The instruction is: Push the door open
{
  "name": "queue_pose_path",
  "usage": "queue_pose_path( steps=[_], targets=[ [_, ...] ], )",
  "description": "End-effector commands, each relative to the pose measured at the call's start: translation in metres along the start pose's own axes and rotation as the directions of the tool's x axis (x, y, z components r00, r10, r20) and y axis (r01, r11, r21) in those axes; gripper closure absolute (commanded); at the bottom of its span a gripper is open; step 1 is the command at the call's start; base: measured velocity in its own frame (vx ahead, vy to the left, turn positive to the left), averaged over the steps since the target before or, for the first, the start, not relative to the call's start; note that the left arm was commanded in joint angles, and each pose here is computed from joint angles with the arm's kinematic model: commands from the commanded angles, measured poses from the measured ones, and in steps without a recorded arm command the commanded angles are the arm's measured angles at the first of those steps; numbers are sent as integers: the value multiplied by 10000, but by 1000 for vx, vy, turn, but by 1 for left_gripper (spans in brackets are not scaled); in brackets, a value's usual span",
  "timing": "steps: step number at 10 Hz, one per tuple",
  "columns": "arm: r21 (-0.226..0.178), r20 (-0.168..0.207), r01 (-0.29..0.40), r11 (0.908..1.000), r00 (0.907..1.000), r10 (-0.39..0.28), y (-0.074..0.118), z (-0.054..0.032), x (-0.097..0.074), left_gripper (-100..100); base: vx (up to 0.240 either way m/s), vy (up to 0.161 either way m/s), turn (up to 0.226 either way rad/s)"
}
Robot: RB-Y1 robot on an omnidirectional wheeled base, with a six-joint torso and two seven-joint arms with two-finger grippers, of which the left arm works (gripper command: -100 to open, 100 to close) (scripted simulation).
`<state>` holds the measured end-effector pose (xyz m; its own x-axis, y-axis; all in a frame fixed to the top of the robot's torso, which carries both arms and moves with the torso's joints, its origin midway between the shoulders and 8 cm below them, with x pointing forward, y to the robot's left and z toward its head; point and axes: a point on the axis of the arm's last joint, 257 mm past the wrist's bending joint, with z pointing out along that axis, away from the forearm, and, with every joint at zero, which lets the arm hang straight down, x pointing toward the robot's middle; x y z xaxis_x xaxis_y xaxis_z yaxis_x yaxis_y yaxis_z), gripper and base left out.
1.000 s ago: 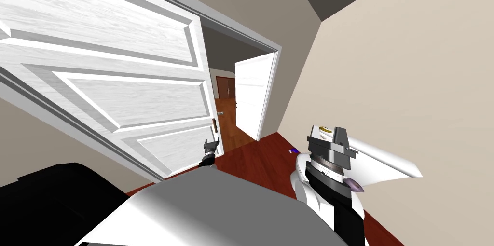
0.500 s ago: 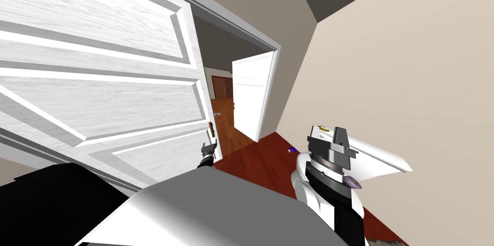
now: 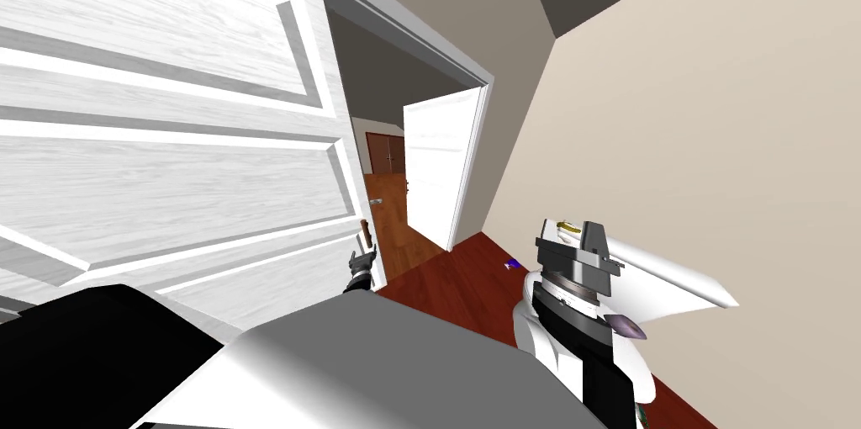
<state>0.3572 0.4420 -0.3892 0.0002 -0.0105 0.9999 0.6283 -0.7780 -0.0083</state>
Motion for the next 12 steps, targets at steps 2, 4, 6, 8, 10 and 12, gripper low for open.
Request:
queue_pose_path(
  steps=[2,4,6,8,10,12],
  targets=[
    [56,16,2,10000,10000,-2,-34,16,-8,-100,156,145,-26],
    [113,35,0,9999,10000,0,-68,33,-17,-100,178,157,-22],
    [120,35,-2,9999,10000,2,-71,36,-17,-100,142,102,-19],
    [120,35,-2,9999,10000,2,-71,36,-17,100,-19,-12,8],
    [120,35,-2,9999,10000,2,-71,36,-17,100,-7,-4,-7],
    [120,35,-2,9999,10000,2,-71,36,-17,100,0,0,0]
  ],
)
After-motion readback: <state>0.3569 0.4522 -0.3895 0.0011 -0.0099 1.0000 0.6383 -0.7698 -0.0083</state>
